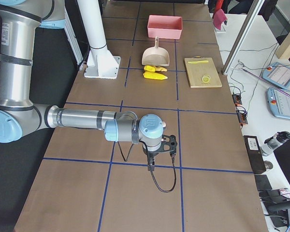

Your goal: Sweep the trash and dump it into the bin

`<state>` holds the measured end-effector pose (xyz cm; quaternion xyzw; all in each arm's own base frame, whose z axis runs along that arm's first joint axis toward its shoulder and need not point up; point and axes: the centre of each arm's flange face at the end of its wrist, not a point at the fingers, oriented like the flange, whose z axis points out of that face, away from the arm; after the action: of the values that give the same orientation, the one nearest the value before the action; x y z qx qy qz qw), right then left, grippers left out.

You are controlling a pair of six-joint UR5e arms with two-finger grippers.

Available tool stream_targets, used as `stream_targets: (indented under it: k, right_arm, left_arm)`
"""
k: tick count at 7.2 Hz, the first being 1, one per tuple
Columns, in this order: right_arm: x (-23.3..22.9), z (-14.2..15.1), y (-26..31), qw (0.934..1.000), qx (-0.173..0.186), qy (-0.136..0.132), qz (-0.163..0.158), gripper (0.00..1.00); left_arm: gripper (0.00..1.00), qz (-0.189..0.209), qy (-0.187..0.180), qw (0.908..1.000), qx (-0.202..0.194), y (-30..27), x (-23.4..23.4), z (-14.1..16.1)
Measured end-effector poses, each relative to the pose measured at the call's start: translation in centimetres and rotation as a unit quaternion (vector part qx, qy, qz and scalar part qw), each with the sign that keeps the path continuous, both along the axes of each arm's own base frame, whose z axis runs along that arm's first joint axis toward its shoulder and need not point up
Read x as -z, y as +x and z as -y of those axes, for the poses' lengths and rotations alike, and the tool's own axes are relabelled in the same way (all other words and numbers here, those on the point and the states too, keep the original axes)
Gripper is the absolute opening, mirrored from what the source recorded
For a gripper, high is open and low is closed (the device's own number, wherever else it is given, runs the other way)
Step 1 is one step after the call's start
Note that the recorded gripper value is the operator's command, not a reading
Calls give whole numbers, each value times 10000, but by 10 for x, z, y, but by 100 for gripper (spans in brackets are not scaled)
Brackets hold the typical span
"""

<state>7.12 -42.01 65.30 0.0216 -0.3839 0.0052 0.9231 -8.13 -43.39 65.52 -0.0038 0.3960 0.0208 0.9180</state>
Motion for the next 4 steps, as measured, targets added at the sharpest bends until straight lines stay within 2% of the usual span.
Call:
stream_targets:
  k: [4]
  right_arm:
    - [-1, 0, 0, 10000, -2, -14, -5, 100]
  left_arm:
    - [100, 0, -1, 10000, 0, 0, 0, 0]
